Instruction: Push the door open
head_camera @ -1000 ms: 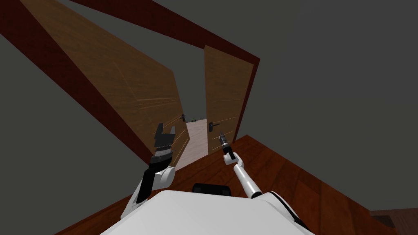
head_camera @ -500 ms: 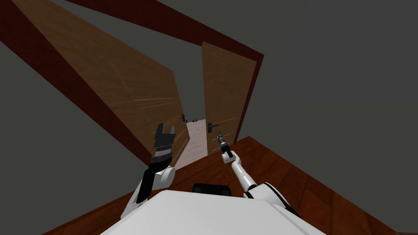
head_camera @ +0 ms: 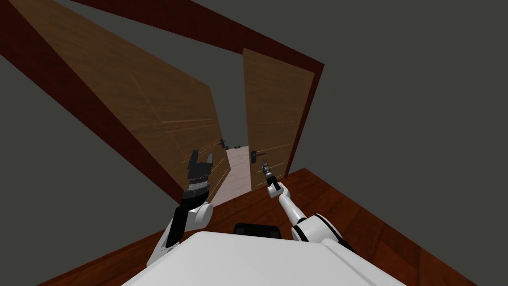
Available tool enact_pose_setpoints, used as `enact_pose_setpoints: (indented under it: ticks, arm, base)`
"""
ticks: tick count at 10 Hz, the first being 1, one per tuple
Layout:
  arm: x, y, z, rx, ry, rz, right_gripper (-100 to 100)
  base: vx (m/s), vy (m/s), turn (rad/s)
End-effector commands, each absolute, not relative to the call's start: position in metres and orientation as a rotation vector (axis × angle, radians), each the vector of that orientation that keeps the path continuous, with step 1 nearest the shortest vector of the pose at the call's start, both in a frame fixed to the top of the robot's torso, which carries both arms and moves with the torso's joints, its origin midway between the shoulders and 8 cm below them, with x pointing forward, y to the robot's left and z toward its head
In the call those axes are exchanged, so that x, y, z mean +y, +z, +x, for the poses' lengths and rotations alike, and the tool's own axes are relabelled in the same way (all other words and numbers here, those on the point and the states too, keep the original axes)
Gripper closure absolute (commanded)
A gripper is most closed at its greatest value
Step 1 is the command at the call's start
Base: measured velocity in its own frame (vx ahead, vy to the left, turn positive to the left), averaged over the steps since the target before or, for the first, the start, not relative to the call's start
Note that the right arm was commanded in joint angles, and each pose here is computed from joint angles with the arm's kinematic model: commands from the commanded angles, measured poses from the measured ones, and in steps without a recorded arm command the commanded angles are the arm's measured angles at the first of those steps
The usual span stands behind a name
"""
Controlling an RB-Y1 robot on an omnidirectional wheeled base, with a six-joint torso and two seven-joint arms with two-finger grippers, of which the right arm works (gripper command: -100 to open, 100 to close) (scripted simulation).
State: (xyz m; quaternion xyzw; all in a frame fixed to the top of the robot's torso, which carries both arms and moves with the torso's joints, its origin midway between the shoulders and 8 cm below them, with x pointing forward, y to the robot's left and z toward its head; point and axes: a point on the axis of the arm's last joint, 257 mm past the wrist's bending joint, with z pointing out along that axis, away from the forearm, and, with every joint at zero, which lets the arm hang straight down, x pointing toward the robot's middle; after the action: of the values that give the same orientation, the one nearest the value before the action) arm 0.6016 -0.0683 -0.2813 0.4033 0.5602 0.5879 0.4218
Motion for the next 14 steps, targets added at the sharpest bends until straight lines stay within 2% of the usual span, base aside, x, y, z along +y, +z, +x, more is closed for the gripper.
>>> enact_pose_setpoints:
  ticks: [1,7,10,14]
  arm:
    - [-0.058,-0.285,0.602,1.428,1.474,1.01,-100]
    - [-0.041,-0.292,0.603,1.466,1.477,1.01,-100]
    - [-0.072,-0.294,0.611,1.463,1.425,0.996,-100]
    - [-0.072,-0.293,0.611,1.457,1.427,1.005,-100]
  base:
    - [0.077,-0.123,0.099]
    - [0.053,-0.08,0.045]
    - [0.134,0.044,0.02]
    - [0.205,0.083,0.023]
